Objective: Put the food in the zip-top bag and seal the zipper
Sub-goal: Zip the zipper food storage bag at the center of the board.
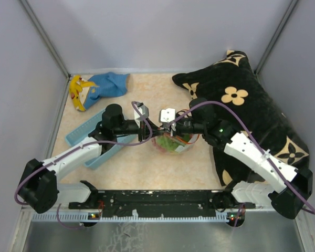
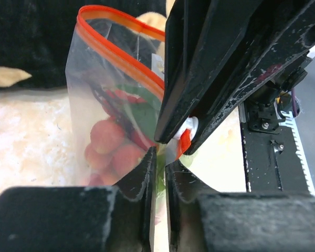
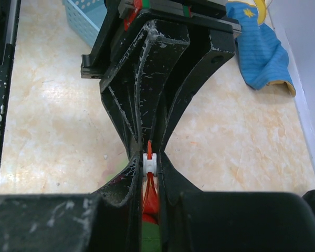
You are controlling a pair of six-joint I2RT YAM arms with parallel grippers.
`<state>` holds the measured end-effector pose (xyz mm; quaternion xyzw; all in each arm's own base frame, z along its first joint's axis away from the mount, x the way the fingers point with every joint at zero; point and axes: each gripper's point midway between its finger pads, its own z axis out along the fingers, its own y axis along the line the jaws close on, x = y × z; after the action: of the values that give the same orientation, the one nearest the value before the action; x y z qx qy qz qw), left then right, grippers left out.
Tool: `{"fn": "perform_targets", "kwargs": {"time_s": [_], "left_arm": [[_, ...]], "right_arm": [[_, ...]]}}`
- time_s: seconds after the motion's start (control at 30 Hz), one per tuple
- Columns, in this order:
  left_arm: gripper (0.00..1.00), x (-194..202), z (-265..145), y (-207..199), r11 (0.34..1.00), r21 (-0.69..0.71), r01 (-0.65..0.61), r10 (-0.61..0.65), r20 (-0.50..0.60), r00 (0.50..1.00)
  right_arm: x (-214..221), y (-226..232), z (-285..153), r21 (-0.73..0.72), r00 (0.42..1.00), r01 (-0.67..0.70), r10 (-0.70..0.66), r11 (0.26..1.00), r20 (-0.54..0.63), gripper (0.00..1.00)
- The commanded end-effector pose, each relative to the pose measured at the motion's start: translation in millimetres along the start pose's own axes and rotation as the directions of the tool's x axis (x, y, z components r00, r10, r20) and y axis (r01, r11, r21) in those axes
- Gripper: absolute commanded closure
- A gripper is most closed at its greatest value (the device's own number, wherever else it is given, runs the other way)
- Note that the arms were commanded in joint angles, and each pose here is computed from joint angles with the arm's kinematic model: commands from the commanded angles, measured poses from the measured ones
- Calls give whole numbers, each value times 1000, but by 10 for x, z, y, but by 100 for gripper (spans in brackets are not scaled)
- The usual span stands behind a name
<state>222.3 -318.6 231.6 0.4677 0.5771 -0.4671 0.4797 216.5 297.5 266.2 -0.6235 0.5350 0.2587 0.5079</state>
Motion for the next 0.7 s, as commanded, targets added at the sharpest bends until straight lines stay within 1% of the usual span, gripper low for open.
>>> {"fn": "perform_targets", "kwargs": {"time_s": [0.0, 0.03, 0.07, 0.2, 0.27, 0.37, 0.43, 0.53, 0.67], "left_arm": [[94, -248, 47, -41, 996, 54, -69, 66, 62, 996], [99, -255, 45, -41, 996, 52, -71, 67, 64, 996], [100, -257, 40, -47, 996, 53, -74, 70, 65, 995], [100, -266, -8, -80, 997, 37, -73, 70, 81, 994], [100, -247, -47, -98, 997, 20, -70, 68, 93, 993], [100, -221, -118, -90, 997, -27, -67, 70, 108, 992], [100, -218, -170, -58, 996, -71, -54, 63, 123, 990], [100, -228, -245, -3, 994, -105, -35, 50, 147, 988], [100, -158, -301, 91, 990, -144, -7, 28, 141, 990]], "right_arm": [[-390, -173, -68, 39, 993, 54, -57, 998, 101, 100], [-373, -176, -72, 42, 994, 52, -56, 998, 92, 100], [-343, -183, -76, 48, 995, 50, -54, 998, 78, 100], [-182, -261, -136, 101, 999, 47, -47, 994, 0, 100], [-136, -329, -213, 139, 999, 41, -39, 989, -19, 100], [-65, -438, -343, 209, 998, 39, -28, 977, -54, 100], [-24, -464, -407, 231, 997, 42, -24, 972, -80, 100], [19, -489, -492, 254, 995, 36, -10, 966, -104, 100], [10, -491, -584, 274, 994, 35, -6, 961, -105, 100]]}}
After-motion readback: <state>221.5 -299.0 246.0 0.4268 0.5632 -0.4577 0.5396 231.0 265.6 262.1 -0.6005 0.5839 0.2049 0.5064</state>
